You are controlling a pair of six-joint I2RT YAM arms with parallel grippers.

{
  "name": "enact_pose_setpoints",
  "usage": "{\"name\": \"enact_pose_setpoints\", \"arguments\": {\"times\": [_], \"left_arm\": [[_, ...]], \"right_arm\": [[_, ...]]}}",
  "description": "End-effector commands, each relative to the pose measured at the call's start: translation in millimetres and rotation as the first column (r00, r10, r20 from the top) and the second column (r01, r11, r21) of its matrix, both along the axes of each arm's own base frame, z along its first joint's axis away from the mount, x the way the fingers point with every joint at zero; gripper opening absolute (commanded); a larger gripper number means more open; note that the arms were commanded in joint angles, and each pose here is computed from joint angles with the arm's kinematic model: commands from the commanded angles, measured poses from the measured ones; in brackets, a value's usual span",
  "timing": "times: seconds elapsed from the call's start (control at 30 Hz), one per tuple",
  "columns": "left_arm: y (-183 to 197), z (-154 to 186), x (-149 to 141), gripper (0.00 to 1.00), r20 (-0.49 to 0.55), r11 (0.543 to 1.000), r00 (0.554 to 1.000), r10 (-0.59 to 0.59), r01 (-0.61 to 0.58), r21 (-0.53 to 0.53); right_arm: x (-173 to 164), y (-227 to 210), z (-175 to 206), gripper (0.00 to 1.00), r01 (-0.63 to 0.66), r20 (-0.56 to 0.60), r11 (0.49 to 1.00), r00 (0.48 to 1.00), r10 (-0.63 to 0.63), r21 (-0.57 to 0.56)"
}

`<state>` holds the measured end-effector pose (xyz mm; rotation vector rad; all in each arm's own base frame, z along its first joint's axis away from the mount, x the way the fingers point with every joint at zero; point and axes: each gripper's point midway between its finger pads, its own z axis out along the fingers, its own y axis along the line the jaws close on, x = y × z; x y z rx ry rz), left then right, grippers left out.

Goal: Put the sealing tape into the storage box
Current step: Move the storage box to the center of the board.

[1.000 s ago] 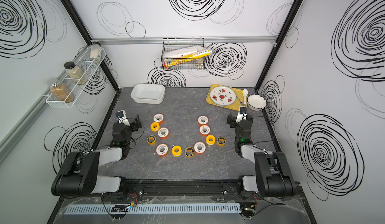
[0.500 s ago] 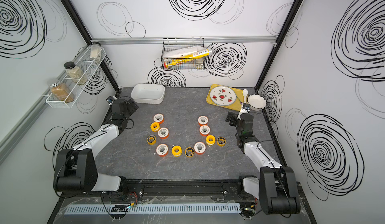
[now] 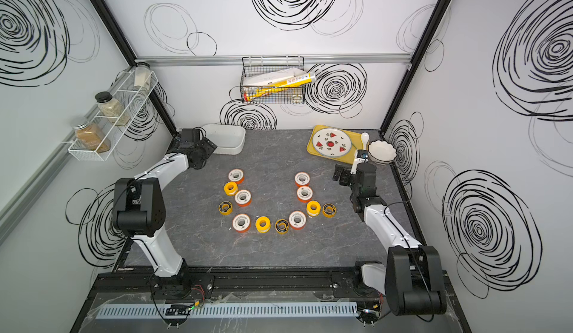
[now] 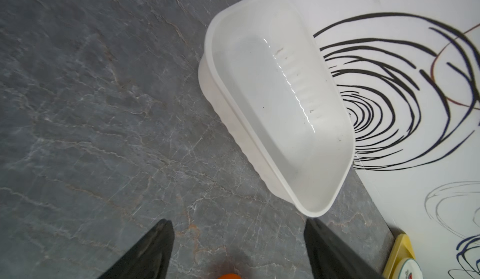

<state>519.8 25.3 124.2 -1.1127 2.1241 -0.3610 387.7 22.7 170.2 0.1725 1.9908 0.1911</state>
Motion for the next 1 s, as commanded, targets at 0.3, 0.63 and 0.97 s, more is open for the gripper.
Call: {"name": "enact_pose_setpoints", "arguments": {"times": [0.3,0.63,0.97], "left_arm": [[-5.3,-22.3,29.8,0.83,-0.095,0.998,0.995,0.027,-0.033,-0.057],[-8.3,-40.0,52.1,0.81,-0.134,0.998,0.991,0.017,-0.026,-0.064],[-18.3,-63.3,68.0,0.66,-0.167,0.996,0.985,-0.048,0.034,-0.085]], "right_arm": [[8.7,7.3,-2.2,1.00,-0.043,-0.029,0.999,0.999,0.044,0.008],[7.3,12.4,-3.8,1.00,-0.071,-0.025,0.997,0.997,0.071,0.021],[8.2,16.7,-8.7,1.00,-0.092,-0.038,0.995,0.995,0.093,0.033]]}}
